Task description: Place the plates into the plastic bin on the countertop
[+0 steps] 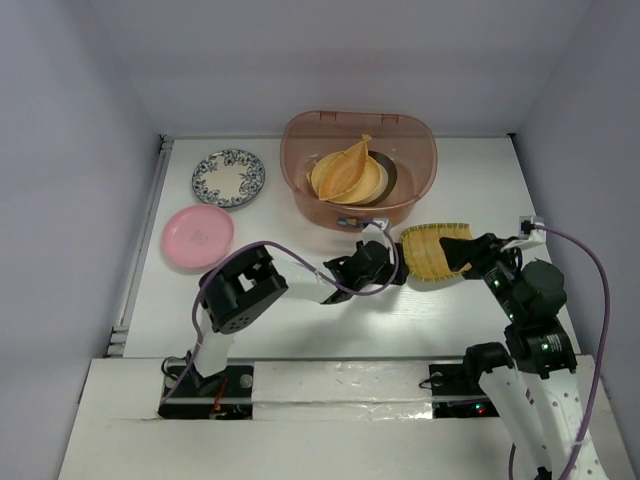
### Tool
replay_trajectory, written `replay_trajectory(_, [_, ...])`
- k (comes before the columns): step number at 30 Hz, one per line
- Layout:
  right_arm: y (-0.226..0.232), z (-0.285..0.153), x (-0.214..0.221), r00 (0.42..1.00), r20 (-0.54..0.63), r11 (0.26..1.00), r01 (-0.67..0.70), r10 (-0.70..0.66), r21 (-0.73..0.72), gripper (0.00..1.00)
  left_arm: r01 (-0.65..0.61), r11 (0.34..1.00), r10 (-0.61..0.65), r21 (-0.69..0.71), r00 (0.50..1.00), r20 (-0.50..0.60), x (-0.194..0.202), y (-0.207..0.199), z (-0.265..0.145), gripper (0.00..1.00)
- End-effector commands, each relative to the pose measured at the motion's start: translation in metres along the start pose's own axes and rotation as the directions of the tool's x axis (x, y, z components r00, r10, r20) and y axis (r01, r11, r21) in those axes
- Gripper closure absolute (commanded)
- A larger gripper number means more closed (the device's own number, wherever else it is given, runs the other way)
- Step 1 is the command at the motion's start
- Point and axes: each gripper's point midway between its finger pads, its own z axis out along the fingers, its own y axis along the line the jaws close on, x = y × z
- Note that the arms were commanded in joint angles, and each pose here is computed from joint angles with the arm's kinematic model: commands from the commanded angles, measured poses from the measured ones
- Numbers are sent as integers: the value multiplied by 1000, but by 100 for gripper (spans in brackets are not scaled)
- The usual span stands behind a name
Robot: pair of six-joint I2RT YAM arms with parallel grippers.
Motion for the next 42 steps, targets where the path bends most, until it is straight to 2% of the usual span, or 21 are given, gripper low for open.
replay_trajectory(1, [11,-5,8,1000,-12,997,4,-5,-81,40,98,991,-107,90,989,100,-37,-28,13,36])
replay_trajectory(7, [12,-2,27,998,-63,992,-16,8,-128,42,168,983,-176,74,978,113,-41,-16,37,37])
replay_trajectory(13, [13,0,24,999,-46,991,-9,3,-130,42,164,986,-165,22,983,82,-31,-11,63,48])
replay_trajectory(16, [12,2,27,998,-55,991,-8,0,-135,43,162,987,-162,15,985,62,-23,-9,72,57])
replay_trajectory(19, [13,1,28,998,-57,990,-10,2,-141,43,168,986,-169,13,985,46,-16,-6,75,77])
replay_trajectory(20, [13,1,27,999,-54,990,-11,4,-139,43,175,984,-176,21,984,43,-17,-9,73,90])
replay_trajectory(22, [14,-2,23,999,-37,990,-10,5,-137,44,177,984,-178,26,983,35,-15,-8,68,99])
replay_trajectory(27, [23,-17,-2,999,41,991,4,2,-133,46,176,977,-183,123,982,45,-34,-29,33,100])
replay_trajectory(30, [26,-37,-35,988,149,996,47,-35,-76,47,163,956,-188,246,979,82,-62,-62,-1,100])
replay_trajectory(31, [24,-51,-56,975,214,998,66,-62,-14,52,126,947,-170,295,977,127,-85,-78,-20,100])
replay_trajectory(32, [19,-52,-60,970,232,997,72,-74,15,52,124,940,-177,317,974,144,-96,-85,-30,100])
replay_trajectory(36, [28,-83,-94,941,327,996,78,-91,52,90,65,911,-175,407,956,237,-154,-111,-75,100])
replay_trajectory(39, [34,-92,-97,929,365,998,64,-66,19,93,56,898,-200,436,936,291,-196,-104,-99,100])
replay_trajectory(41, [30,-89,-91,932,357,998,62,-65,21,93,61,904,-218,423,917,335,-222,-90,-109,100])
replay_trajectory(42, [29,-86,-88,934,350,998,66,-68,20,92,73,914,-233,399,900,368,-243,-69,-110,100])
